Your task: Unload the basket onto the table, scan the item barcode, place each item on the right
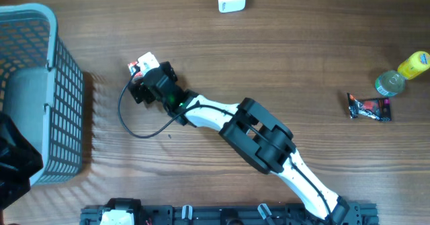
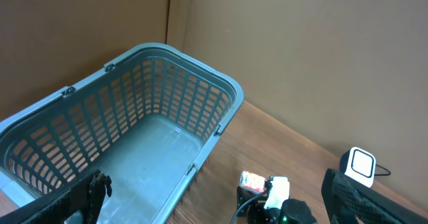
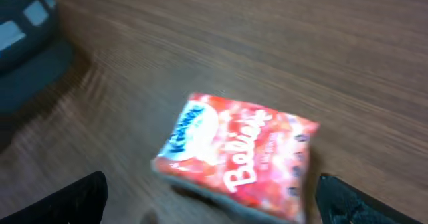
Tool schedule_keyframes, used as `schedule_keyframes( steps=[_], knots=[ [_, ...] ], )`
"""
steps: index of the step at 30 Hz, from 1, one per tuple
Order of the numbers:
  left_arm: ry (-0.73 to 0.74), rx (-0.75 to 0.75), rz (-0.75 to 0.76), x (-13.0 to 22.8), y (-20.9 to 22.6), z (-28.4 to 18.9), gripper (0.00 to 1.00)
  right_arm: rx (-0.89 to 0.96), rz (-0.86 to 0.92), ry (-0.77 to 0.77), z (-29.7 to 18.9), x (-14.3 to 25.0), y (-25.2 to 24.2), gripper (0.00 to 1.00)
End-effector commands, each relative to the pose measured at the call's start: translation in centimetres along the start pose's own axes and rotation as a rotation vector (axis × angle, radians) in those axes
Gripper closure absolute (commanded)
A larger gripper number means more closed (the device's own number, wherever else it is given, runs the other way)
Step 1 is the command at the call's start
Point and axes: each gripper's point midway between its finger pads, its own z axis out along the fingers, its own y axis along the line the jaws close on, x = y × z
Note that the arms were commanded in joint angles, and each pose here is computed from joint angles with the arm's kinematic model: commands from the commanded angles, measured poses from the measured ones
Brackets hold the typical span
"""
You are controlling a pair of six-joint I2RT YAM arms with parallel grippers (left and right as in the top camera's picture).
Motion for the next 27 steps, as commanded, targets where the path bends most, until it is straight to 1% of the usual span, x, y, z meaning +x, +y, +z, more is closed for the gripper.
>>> schedule_keyframes(
  steps=[1,5,9,10,12,15,16,20,22,26,27],
  knots=[
    [0.009,0.009,-0.007,0.1,-0.2,0.1,0.00,-0.013,-0.021,-0.012,0.7,0.8,1.5,0.00],
    [0.009,0.009,-0.007,0.1,-0.2,0.1,0.00,0.006,-0.027,0.022,1.9,3.4,1.0,0.00],
    [0.009,0.009,-0.007,0.1,-0.2,0.1,0.00,0.051,-0.029,0.025,2.3,4.0,0.1,0.01],
    [0.009,0.009,-0.007,0.1,-0.2,0.1,0.00,0.070,-0.024,0.024,2.3,4.0,-0.3,0.03],
    [0.009,0.009,-0.007,0.1,-0.2,0.1,0.00,0.092,-0.005,0.017,2.3,3.9,-0.8,0.08],
    [0.009,0.009,-0.007,0.1,-0.2,0.1,0.00,0.126,0.012,0.003,2.3,3.5,-1.7,0.27],
    [0.009,0.009,-0.007,0.1,-0.2,0.1,0.00,0.151,0.024,-0.002,2.3,3.4,-2.4,0.31],
    [0.013,0.007,-0.004,0.3,-0.2,0.2,0.00,0.181,0.033,0.018,2.3,3.8,-3.8,0.34],
    [0.026,0.000,0.004,0.6,-0.3,0.6,0.00,0.192,0.035,0.031,2.3,4.0,-4.4,0.40],
    [0.069,-0.022,0.031,1.6,-0.5,1.7,0.00,0.234,0.038,0.029,2.2,3.9,-5.6,0.56],
    [0.079,-0.026,0.038,1.8,-0.6,1.9,0.00,0.277,0.035,0.022,2.1,3.9,-6.3,0.63]
  ],
)
